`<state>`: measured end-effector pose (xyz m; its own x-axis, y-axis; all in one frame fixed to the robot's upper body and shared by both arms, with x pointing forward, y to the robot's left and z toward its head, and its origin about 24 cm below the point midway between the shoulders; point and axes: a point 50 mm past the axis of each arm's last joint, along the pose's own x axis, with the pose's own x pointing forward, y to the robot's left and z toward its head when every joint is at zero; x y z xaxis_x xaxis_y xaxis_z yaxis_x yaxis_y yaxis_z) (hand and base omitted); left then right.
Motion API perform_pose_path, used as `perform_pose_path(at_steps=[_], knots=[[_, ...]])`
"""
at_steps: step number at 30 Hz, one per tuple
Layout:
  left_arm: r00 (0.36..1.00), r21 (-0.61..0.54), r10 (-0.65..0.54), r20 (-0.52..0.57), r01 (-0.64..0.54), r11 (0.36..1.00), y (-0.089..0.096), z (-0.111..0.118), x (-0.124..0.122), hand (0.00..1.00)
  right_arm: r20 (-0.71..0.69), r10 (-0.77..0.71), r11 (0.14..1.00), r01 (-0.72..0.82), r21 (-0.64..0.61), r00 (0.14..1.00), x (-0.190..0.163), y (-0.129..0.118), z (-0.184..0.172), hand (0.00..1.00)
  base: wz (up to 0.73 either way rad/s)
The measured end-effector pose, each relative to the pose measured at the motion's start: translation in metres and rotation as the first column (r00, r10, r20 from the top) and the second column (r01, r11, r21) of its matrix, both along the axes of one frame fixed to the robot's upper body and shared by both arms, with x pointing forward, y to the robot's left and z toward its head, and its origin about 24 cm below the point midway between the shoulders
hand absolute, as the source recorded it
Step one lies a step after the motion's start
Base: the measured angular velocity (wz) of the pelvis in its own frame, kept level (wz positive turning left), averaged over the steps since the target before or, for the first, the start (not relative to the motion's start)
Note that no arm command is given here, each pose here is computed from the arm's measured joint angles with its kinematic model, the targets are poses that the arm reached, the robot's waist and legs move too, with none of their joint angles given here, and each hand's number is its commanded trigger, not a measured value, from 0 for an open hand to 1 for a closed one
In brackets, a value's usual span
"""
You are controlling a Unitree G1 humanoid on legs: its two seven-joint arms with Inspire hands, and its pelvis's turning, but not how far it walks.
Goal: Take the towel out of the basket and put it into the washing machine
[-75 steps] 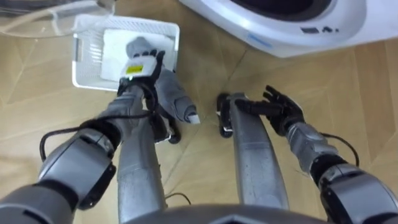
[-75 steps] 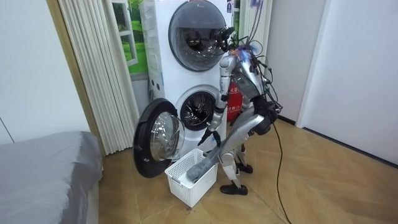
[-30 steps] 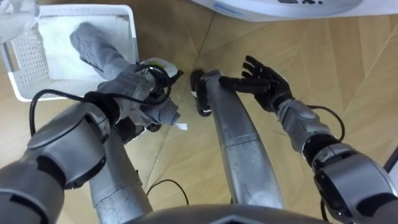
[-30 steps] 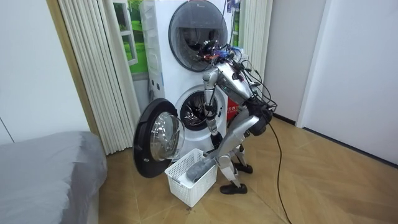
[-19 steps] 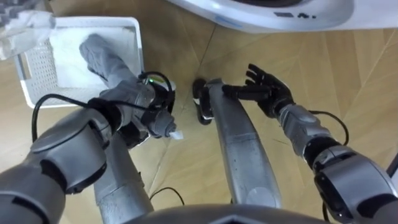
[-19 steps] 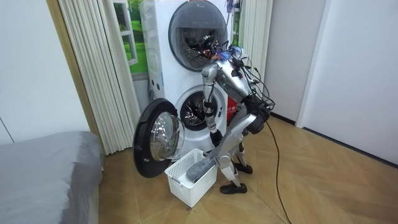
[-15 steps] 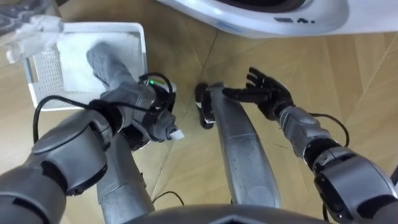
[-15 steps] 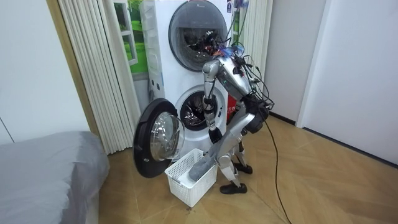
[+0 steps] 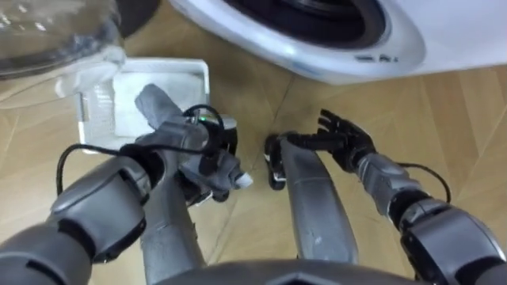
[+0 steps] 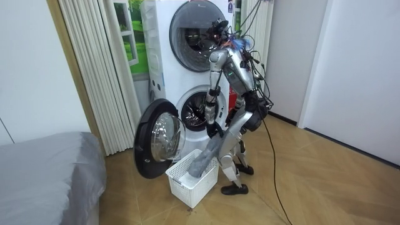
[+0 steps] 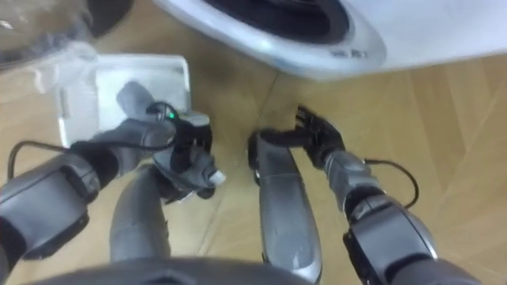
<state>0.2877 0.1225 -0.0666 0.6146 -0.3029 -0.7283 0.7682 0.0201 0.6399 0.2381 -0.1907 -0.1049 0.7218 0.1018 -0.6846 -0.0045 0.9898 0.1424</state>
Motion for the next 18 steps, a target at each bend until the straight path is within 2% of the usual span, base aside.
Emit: perform_pose_path(at_steps=[4,8,9,13,15,16,18], knots=[[0.980,-0.167,0.190,0.063,-0.177,0.970,0.013,0.003,0.002,1.00,-0.018,-0.017,0.999,0.016,-0.034,1.000,-0.007,-0.008,-0.003,0.00,0.07],[0.918,-0.311,0.385,0.097,-0.340,0.888,0.027,0.011,0.009,1.00,-0.049,-0.027,0.997,0.024,-0.070,0.998,-0.019,-0.018,-0.009,0.00,0.14],[0.886,-0.370,0.453,0.097,-0.390,0.843,0.030,0.015,0.012,1.00,-0.049,-0.020,0.996,0.016,-0.083,0.999,-0.019,-0.019,-0.009,0.00,0.14],[0.803,-0.532,0.592,0.073,-0.471,0.704,0.033,0.025,0.019,1.00,-0.028,0.044,0.991,-0.047,-0.123,0.999,-0.013,-0.016,-0.005,0.00,0.11],[0.760,-0.624,0.650,0.001,-0.508,0.594,0.033,0.028,0.020,1.00,-0.007,0.077,0.989,-0.077,-0.129,0.997,-0.010,-0.012,-0.003,0.00,0.12],[0.748,-0.646,0.663,-0.021,-0.516,0.562,0.032,0.029,0.020,1.00,-0.001,0.090,0.987,-0.089,-0.134,0.996,-0.008,-0.010,-0.002,0.00,0.00],[0.712,-0.722,0.691,-0.124,-0.542,0.430,0.028,0.033,0.020,1.00,0.016,0.139,0.977,-0.135,-0.168,0.990,-0.003,-0.006,0.002,0.00,0.00]])
